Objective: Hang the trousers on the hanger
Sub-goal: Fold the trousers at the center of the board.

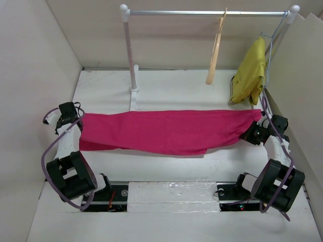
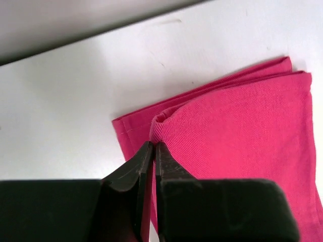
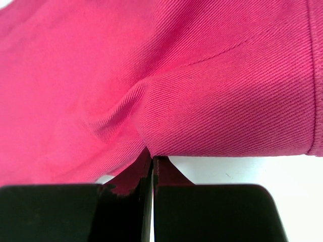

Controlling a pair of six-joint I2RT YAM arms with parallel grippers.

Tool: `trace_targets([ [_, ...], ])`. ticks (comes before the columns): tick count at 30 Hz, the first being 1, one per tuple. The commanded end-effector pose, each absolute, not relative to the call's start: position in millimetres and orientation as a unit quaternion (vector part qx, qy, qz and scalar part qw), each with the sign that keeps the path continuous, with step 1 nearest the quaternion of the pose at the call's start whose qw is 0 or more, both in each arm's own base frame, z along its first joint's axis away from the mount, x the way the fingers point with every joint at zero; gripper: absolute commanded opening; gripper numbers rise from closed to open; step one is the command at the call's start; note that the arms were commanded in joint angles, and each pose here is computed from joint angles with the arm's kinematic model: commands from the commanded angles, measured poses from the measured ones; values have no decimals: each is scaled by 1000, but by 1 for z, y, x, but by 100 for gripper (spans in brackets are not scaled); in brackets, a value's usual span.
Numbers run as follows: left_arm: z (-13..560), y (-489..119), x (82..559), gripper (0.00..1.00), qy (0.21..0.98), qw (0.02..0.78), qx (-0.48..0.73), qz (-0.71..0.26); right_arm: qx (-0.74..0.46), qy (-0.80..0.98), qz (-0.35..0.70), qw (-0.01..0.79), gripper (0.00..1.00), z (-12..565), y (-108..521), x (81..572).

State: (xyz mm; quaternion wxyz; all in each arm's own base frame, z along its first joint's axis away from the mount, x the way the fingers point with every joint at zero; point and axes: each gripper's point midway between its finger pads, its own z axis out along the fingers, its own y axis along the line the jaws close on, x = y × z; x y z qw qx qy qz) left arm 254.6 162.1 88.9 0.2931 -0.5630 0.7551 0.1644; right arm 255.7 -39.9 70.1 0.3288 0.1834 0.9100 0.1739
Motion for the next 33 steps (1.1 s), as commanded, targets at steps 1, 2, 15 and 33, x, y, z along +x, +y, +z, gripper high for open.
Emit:
trace_targets([
  [1,96,176,228,0,731,286,-577,224,184,889,158,389,0,99,-56,290],
  [2,94,176,225,0,733,282,-576,227,186,888,162,388,0,98,-56,291],
  [15,118,176,242,56,726,290,-596,184,174,887,172,390,8,107,-54,300],
  [33,181,-292,294,56,903,395,-64,-154,260,868,114,407,77,130,-127,270],
])
